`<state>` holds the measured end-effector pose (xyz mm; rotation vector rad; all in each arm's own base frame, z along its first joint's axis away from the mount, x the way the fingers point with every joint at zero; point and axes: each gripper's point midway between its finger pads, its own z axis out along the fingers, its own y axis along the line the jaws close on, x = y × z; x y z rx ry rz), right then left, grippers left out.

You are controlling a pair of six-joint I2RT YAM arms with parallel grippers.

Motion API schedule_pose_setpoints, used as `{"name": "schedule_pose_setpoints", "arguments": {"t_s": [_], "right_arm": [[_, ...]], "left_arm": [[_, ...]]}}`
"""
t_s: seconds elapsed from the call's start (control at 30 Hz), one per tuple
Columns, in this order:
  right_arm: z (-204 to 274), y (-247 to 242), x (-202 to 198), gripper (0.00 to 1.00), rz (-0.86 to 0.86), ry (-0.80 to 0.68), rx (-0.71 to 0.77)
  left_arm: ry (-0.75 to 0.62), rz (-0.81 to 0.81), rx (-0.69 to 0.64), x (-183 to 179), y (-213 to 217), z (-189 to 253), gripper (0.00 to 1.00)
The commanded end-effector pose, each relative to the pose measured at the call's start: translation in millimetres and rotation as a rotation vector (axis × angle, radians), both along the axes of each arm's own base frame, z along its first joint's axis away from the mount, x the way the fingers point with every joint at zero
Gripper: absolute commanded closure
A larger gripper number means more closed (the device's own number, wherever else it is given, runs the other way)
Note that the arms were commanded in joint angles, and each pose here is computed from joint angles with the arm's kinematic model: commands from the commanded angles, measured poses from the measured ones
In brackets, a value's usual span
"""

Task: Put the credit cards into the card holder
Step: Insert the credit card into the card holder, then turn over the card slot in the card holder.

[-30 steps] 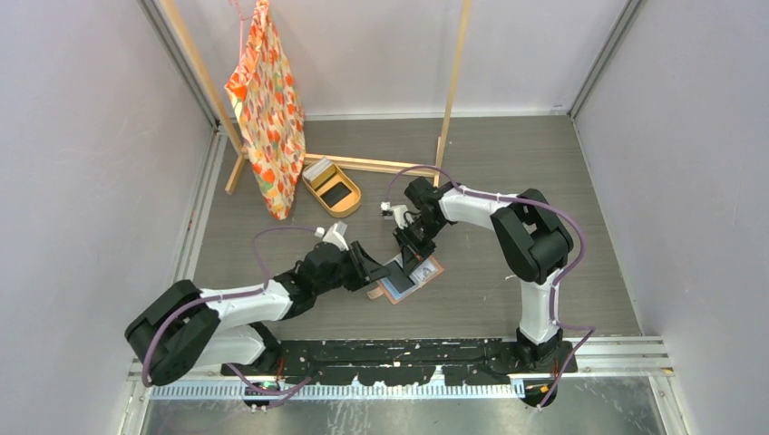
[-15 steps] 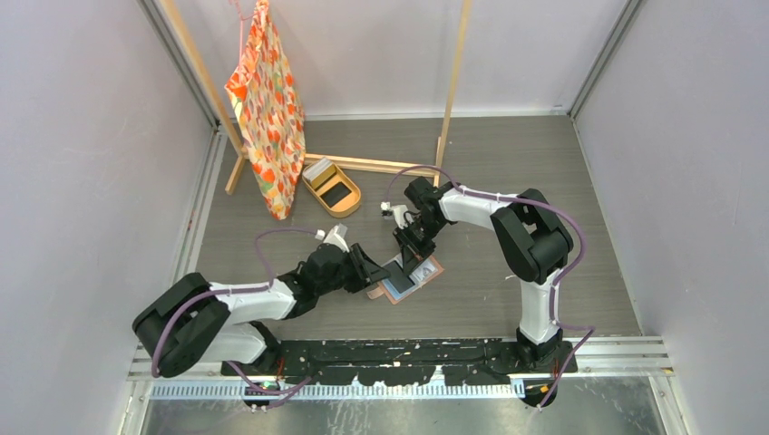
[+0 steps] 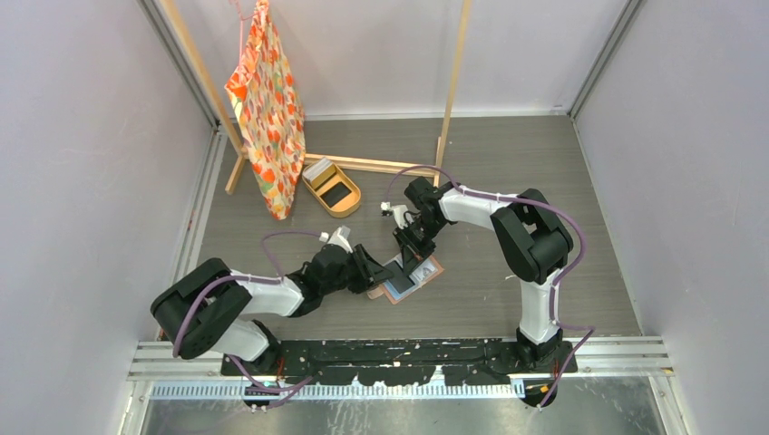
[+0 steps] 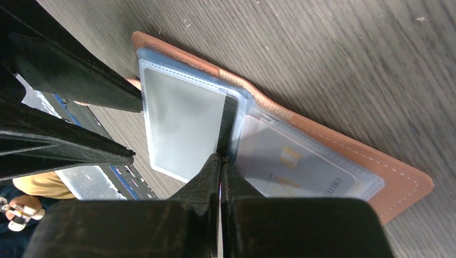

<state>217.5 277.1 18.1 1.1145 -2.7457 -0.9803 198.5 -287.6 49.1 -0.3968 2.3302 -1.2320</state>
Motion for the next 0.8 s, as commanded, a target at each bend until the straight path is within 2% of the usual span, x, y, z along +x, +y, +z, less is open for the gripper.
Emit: {"name": "schedule_pose_setpoints", "arguments": {"t_s": [0.0, 0.53, 0.67, 0.77], "right_arm": [[-2, 4, 4, 0.96, 0.008, -0.019, -0.009], [10, 8, 6, 0.95, 0.013, -0.029, 0.025], [17, 9, 5, 0.95, 0.025, -0.034, 0.042], [27, 10, 5, 0.94, 0.045, -0.042, 0.062]], "left_arm": [[-0.032, -0.008, -0.049, 3, -8, 10, 0.61], [-0.076, 0.041, -0.125, 11, -8, 24, 0.64], [-0.059, 0.044, -0.097, 13, -9, 18, 0.66], [-0.028, 0.047, -0.041, 15, -9, 5, 0.72]]}}
